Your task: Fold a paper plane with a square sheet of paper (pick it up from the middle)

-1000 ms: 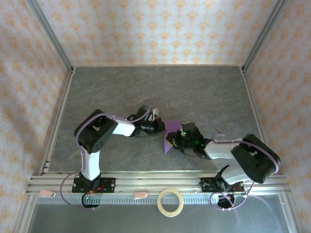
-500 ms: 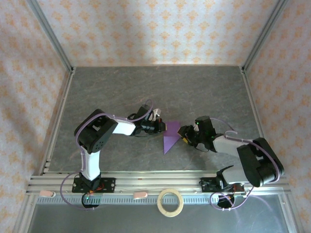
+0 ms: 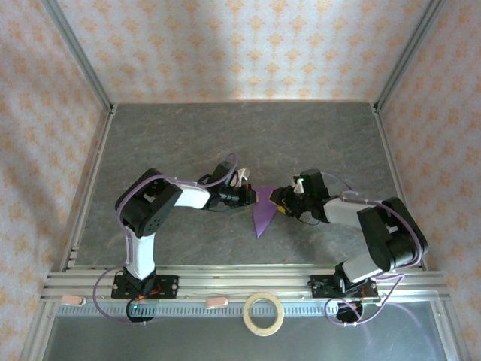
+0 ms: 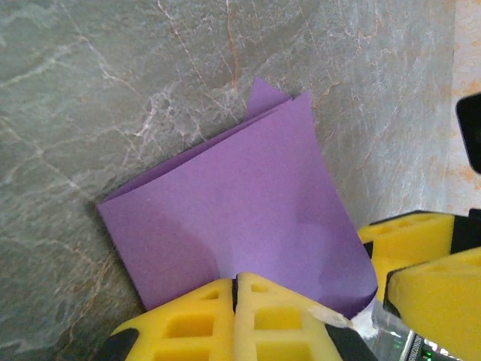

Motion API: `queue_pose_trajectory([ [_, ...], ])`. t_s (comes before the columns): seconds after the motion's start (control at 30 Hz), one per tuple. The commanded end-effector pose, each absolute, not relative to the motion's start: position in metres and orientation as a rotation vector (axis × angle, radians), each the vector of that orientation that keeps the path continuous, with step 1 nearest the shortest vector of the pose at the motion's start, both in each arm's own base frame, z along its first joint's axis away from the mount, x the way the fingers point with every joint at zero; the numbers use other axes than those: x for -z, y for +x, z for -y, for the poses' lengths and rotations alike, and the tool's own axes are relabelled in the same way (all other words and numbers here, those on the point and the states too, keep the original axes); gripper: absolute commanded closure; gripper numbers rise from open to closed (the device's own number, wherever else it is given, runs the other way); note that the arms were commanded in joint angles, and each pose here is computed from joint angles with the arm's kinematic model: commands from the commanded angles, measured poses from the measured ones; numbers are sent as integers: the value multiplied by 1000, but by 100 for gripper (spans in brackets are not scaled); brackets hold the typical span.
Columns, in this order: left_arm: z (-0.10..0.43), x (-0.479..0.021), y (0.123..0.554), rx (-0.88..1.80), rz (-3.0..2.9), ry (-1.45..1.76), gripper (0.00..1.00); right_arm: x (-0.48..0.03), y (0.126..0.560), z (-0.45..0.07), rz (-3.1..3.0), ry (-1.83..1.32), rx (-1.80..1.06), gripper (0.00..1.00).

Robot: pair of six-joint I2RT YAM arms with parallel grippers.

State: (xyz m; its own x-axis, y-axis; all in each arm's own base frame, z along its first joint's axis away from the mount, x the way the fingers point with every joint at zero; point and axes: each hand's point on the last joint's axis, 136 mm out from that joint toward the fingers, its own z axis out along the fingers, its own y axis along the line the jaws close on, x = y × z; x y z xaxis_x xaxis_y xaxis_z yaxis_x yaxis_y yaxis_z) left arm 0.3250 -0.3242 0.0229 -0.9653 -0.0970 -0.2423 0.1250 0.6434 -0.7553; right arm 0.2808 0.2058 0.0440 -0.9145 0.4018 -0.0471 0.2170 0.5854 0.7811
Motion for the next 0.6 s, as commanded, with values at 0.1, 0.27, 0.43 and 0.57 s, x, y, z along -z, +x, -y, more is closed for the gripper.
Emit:
queue_pose_trajectory([
  [0.1,319,4,316,1157,-2697,16,100,-48,291,-211,-2603,346,-1264,61],
  [0.27,319,3,316,1161,-2696,12,100,-40,295,-206,-2644,287,-1214,61],
  [0.43,318,1,315,1163,-2693,17,100,-38,294,-211,-2663,179,-1256,61],
  [0.57,318,0,314,1161,-2697,29,100,-32,297,-213,-2719,85,-1236,65],
])
